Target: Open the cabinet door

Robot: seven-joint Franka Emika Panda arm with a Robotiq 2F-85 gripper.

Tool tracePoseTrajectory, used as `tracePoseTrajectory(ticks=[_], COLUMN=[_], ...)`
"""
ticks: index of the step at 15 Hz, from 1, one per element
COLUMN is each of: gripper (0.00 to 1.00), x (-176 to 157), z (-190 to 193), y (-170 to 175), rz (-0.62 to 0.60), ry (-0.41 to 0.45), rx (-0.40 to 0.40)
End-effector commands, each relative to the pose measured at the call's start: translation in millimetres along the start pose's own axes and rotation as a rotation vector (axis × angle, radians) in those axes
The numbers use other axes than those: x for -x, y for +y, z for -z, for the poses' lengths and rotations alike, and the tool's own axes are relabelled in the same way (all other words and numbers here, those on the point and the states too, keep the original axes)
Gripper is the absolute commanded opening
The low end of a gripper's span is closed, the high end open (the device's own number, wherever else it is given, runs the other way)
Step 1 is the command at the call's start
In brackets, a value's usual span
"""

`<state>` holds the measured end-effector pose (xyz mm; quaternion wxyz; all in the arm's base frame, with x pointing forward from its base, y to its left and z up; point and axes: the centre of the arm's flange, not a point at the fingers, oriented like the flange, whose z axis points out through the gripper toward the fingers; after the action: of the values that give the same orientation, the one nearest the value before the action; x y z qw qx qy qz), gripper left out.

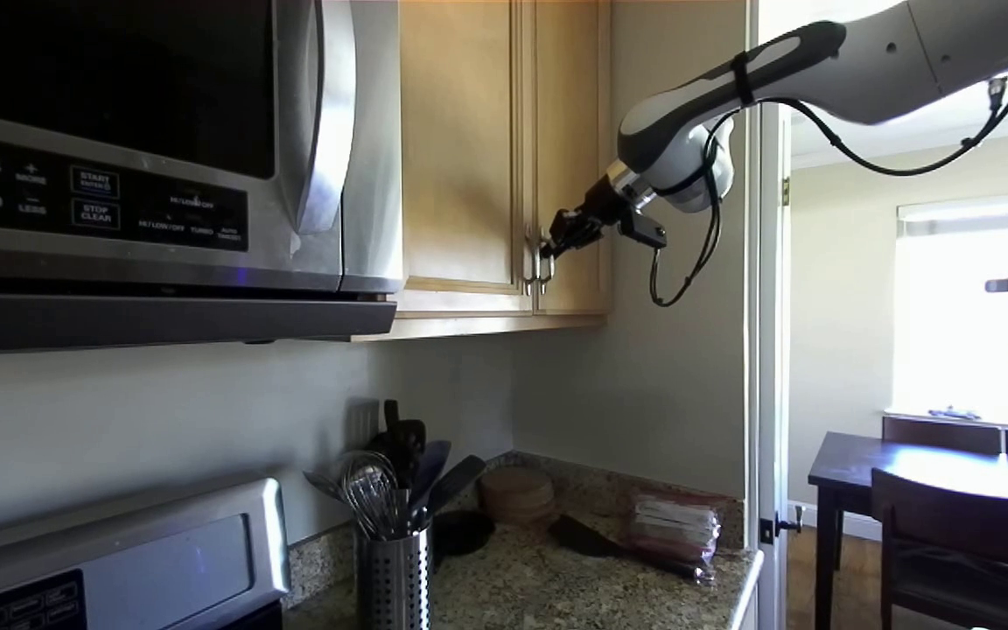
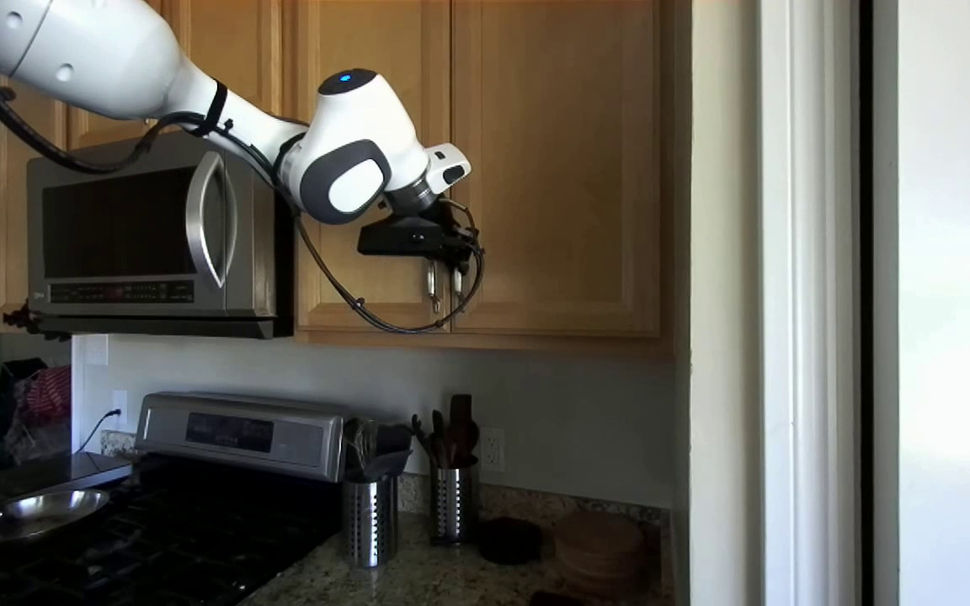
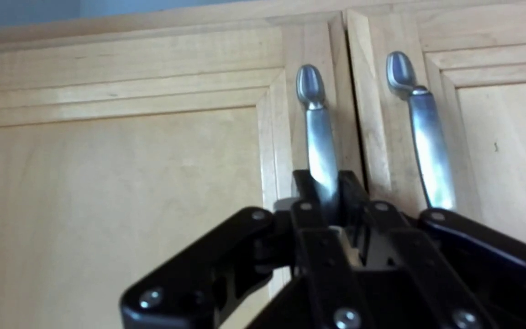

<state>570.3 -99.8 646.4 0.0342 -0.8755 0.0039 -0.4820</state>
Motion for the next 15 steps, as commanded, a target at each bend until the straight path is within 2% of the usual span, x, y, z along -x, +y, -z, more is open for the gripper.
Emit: tracePoseTrajectory(ticks=[1,7,15], gripper=[0.09,0.09,0.09], x=[6,18,24], z=[-7,2,16], y=[15,39,52], rz=[0.004,-0.071,-0.15], ry=[-0.026,-0.09,-0.094], rx=[0.058,0.182,0.247])
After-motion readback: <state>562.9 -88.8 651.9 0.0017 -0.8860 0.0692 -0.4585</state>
